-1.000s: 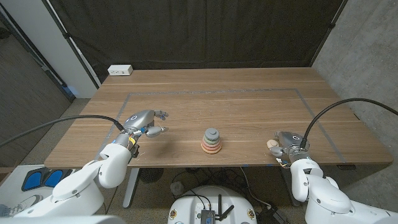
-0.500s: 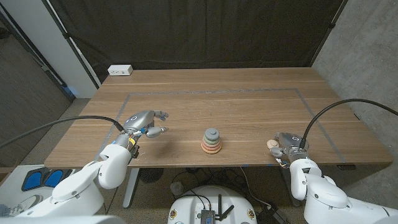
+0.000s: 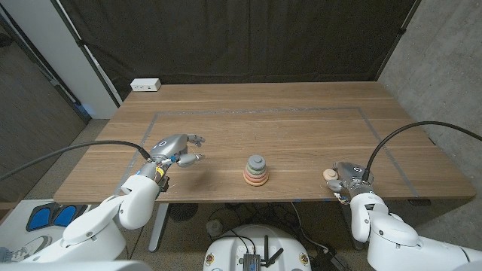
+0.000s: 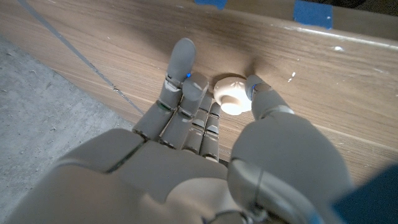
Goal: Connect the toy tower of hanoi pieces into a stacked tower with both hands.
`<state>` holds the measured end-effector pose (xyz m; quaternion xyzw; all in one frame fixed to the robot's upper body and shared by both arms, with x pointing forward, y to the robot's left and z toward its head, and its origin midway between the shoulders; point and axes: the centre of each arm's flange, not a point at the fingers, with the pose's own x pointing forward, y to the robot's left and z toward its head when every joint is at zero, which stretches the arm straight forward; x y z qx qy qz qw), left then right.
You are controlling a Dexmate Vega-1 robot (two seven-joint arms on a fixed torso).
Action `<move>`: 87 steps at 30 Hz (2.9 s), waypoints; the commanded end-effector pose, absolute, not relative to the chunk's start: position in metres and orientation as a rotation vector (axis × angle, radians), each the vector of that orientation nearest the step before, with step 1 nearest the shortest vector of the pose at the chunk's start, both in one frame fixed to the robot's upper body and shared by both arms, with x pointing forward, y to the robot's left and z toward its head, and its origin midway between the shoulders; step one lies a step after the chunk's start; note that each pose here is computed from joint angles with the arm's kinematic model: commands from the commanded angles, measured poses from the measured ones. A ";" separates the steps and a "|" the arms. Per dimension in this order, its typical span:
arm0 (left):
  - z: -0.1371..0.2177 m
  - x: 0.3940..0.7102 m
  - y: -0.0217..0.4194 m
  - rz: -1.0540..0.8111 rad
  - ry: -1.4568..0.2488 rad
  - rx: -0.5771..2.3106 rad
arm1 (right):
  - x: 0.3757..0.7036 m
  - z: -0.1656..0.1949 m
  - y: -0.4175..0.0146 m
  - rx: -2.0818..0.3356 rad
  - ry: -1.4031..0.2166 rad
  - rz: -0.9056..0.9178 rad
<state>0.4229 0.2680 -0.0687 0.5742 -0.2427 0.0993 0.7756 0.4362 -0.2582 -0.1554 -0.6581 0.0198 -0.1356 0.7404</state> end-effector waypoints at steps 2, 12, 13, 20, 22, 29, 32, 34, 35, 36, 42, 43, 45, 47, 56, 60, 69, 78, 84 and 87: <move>-0.071 0.423 0.268 0.212 -0.523 1.241 | 0.440 -0.158 -0.255 -1.450 0.044 -0.287; -0.072 0.423 0.270 0.212 -0.521 1.237 | 0.440 -0.160 -0.252 -1.451 0.049 -0.278; -0.072 0.424 0.270 0.212 -0.521 1.236 | 0.440 -0.160 -0.253 -1.450 0.050 -0.279; -0.071 0.425 0.270 0.205 -0.523 1.236 | 0.441 -0.163 -0.253 -1.447 0.060 -0.276; -0.071 0.426 0.271 0.205 -0.523 1.236 | 0.441 -0.163 -0.253 -1.443 0.063 -0.277; -0.071 0.427 0.272 0.203 -0.520 1.237 | 0.444 -0.162 -0.254 -1.427 0.071 -0.282; -0.071 0.427 0.272 0.204 -0.519 1.238 | 0.445 -0.162 -0.254 -1.421 0.061 -0.285; -0.070 0.427 0.272 0.204 -0.519 1.239 | 0.445 -0.161 -0.254 -1.416 0.051 -0.286; -0.070 0.427 0.272 0.204 -0.520 1.239 | 0.446 -0.161 -0.254 -1.412 0.049 -0.285; -0.070 0.427 0.272 0.205 -0.520 1.239 | 0.446 -0.161 -0.254 -1.407 0.048 -0.286; -0.069 0.427 0.273 0.206 -0.522 1.241 | 0.447 -0.161 -0.255 -1.390 0.028 -0.278; -0.068 0.427 0.272 0.206 -0.523 1.242 | 0.447 -0.161 -0.255 -1.389 0.027 -0.281; -0.068 0.427 0.272 0.206 -0.525 1.243 | 0.446 -0.159 -0.255 -1.388 0.021 -0.282; -0.067 0.428 0.272 0.206 -0.527 1.247 | 0.445 -0.158 -0.255 -1.383 0.014 -0.276; -0.064 0.428 0.270 0.207 -0.541 1.245 | 0.441 -0.150 -0.256 -1.368 -0.014 -0.276; -0.064 0.428 0.270 0.207 -0.541 1.245 | 0.438 -0.147 -0.254 -1.373 -0.023 -0.279; -0.061 0.426 0.271 0.214 -0.539 1.252 | 0.434 -0.141 -0.252 -1.380 -0.028 -0.295; -0.060 0.424 0.274 0.219 -0.539 1.254 | 0.425 -0.132 -0.247 -1.402 -0.044 -0.310; -0.062 0.425 0.275 0.216 -0.535 1.247 | 0.418 -0.124 -0.242 -1.415 -0.075 -0.307; -0.063 0.427 0.274 0.212 -0.538 1.243 | 0.417 -0.122 -0.241 -1.420 -0.080 -0.304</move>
